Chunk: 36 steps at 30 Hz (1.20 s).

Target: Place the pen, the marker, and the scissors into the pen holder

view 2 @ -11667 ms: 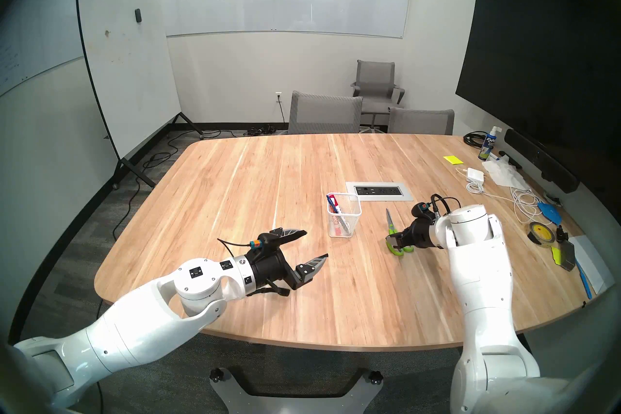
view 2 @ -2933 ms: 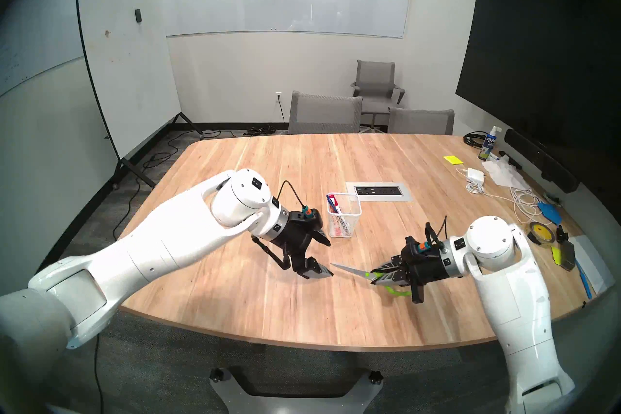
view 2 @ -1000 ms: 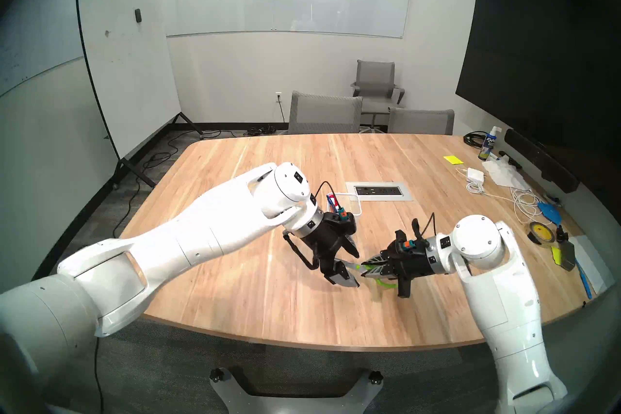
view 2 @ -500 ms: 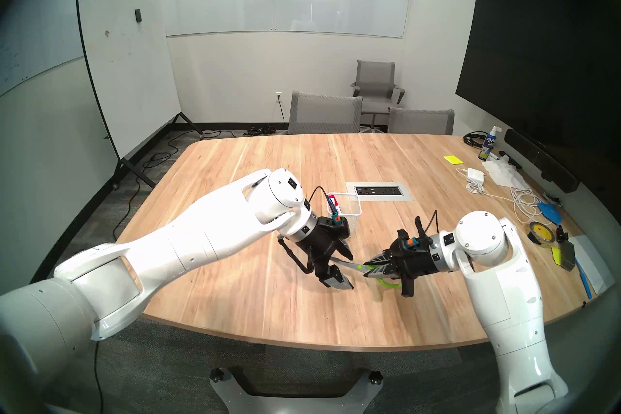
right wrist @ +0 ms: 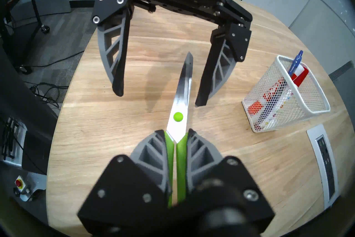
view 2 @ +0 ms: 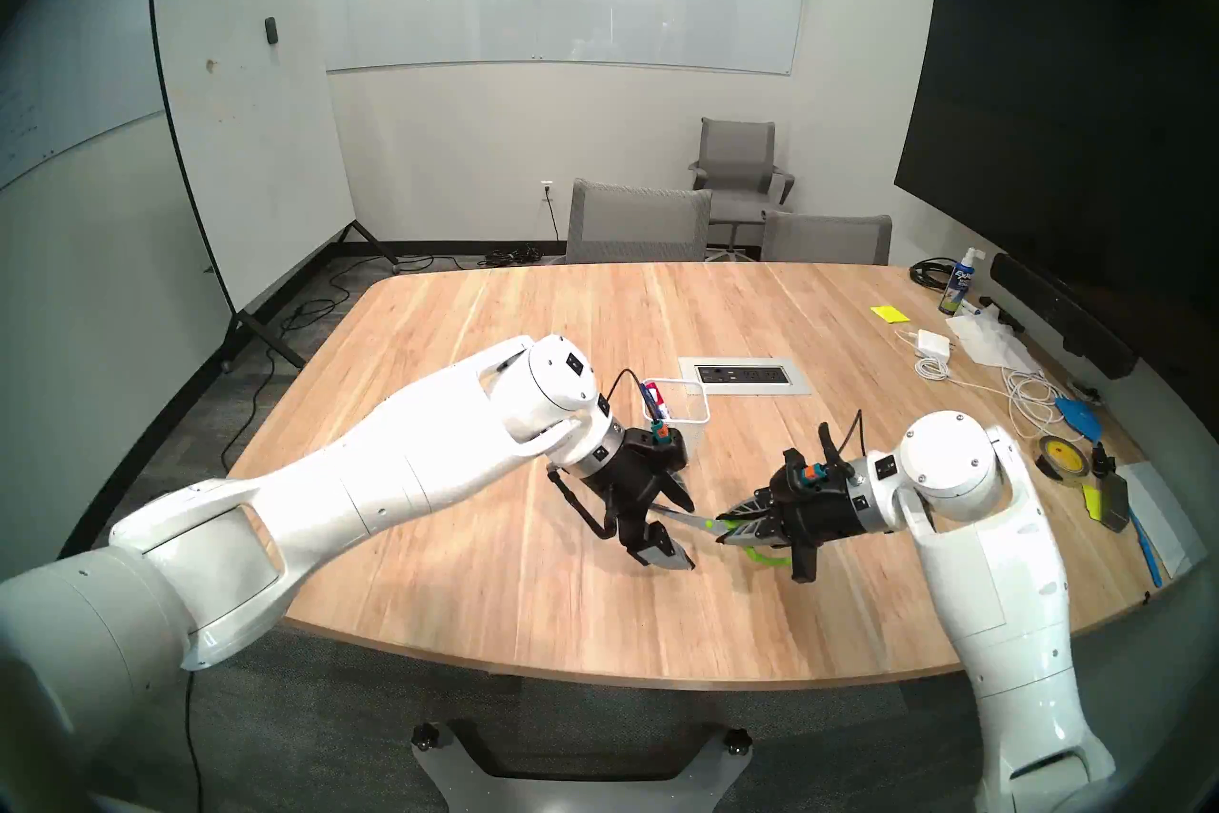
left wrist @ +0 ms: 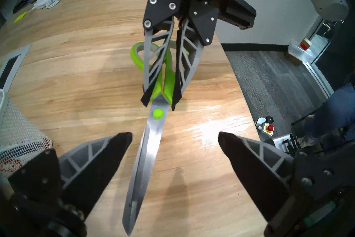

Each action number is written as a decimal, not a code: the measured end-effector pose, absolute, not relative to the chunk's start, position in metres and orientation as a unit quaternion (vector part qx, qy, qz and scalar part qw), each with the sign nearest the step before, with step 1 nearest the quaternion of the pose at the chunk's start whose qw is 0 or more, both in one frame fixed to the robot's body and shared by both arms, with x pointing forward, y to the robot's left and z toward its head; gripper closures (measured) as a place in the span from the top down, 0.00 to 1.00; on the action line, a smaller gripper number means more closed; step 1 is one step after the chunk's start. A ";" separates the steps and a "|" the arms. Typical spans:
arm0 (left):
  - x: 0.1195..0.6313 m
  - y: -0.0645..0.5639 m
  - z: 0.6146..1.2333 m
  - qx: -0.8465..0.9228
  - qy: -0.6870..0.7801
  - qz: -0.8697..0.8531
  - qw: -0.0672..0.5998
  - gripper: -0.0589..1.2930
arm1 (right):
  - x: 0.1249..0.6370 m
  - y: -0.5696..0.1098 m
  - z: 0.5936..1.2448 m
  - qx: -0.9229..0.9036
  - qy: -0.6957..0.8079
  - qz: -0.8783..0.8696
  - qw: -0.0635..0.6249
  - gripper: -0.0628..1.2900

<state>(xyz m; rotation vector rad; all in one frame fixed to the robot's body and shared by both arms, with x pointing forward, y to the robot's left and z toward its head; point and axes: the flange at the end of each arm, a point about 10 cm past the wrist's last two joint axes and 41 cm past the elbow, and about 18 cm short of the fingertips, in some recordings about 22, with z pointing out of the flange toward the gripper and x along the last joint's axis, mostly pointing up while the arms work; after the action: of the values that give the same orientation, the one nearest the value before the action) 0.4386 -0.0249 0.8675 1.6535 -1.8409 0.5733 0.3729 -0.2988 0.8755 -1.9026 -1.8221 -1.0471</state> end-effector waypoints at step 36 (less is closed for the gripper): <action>0.445 -0.039 0.865 0.615 -0.698 0.210 0.300 0.33 | 0.365 -0.296 0.867 -0.655 -0.643 -0.368 0.146 0.11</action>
<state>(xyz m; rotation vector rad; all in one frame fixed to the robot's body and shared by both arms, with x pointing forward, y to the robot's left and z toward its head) 0.4452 -0.0390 0.8647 1.6320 -1.8534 0.5585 0.3649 -0.2957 0.8667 -1.8878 -1.8521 -1.0603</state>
